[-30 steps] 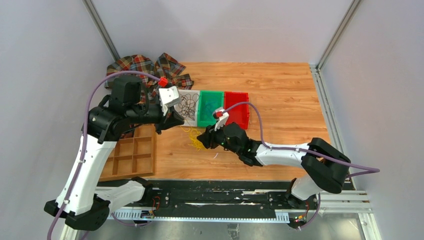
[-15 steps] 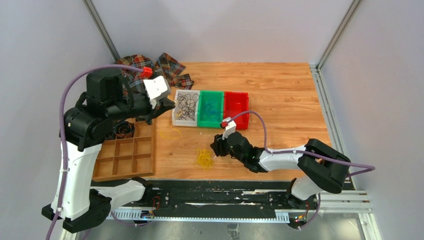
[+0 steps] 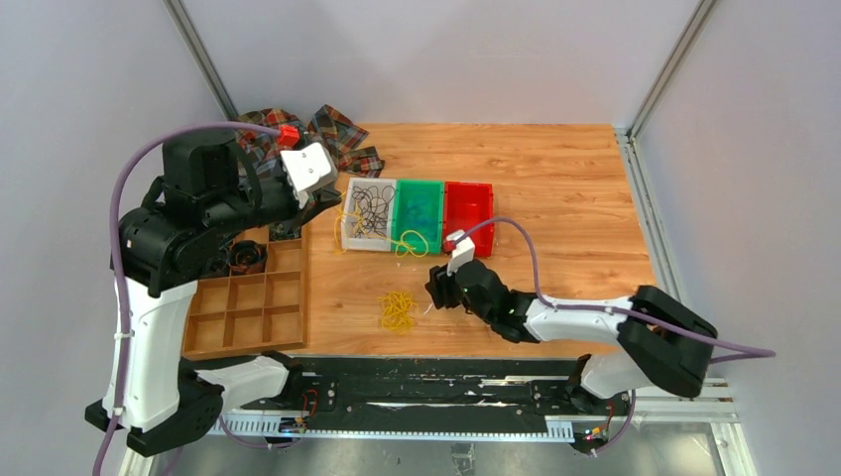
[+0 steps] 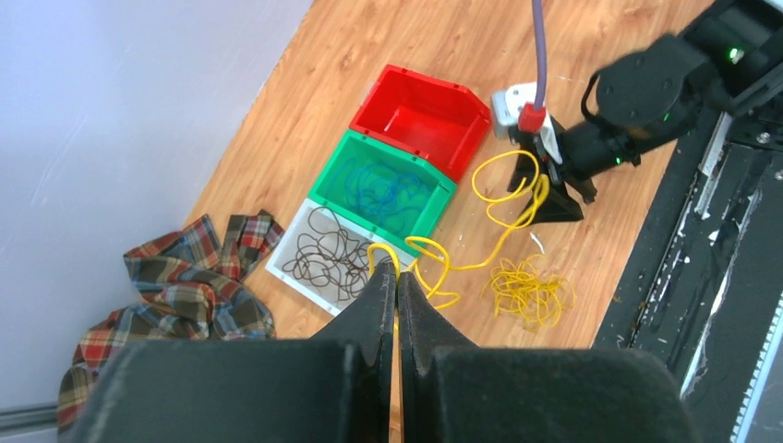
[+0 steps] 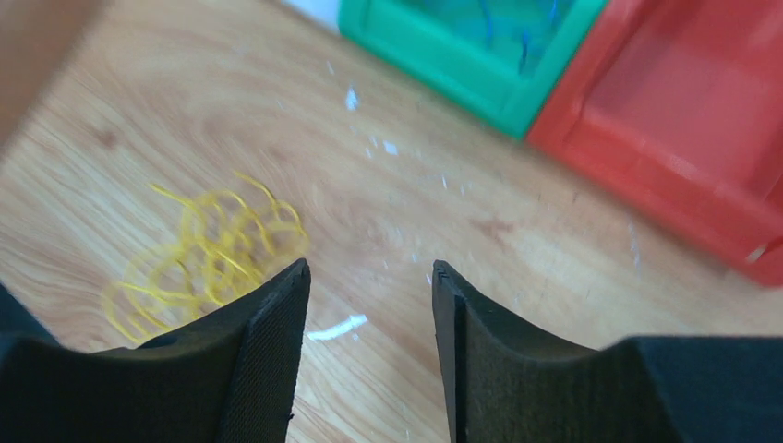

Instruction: Untangle the cables

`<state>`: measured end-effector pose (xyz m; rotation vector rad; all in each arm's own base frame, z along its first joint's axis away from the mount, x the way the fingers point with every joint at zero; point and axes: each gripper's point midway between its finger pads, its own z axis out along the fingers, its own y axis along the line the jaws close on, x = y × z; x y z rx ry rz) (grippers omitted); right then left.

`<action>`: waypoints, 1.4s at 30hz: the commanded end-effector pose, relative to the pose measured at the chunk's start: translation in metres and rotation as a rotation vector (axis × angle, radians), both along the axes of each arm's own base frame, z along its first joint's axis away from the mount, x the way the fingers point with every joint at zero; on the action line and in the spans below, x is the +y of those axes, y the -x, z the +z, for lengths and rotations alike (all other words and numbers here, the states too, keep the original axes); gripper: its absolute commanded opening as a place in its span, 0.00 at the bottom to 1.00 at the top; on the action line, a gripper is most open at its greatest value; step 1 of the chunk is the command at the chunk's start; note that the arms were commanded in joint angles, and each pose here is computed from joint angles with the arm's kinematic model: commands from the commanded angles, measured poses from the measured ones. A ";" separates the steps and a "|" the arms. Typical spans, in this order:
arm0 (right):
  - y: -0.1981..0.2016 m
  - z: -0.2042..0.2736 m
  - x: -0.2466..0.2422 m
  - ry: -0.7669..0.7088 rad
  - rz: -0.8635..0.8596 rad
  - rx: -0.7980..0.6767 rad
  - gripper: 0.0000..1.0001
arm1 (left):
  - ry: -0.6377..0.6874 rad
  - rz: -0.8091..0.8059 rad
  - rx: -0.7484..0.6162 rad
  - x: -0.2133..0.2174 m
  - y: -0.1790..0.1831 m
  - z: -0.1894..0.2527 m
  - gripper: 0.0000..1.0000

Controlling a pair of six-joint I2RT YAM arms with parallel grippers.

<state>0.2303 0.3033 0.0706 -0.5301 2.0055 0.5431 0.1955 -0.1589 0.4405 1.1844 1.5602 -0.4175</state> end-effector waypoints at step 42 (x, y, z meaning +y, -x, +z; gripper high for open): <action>0.002 0.270 0.126 -0.419 0.358 -0.486 0.01 | -0.025 -0.107 0.198 -0.012 0.021 -0.067 0.15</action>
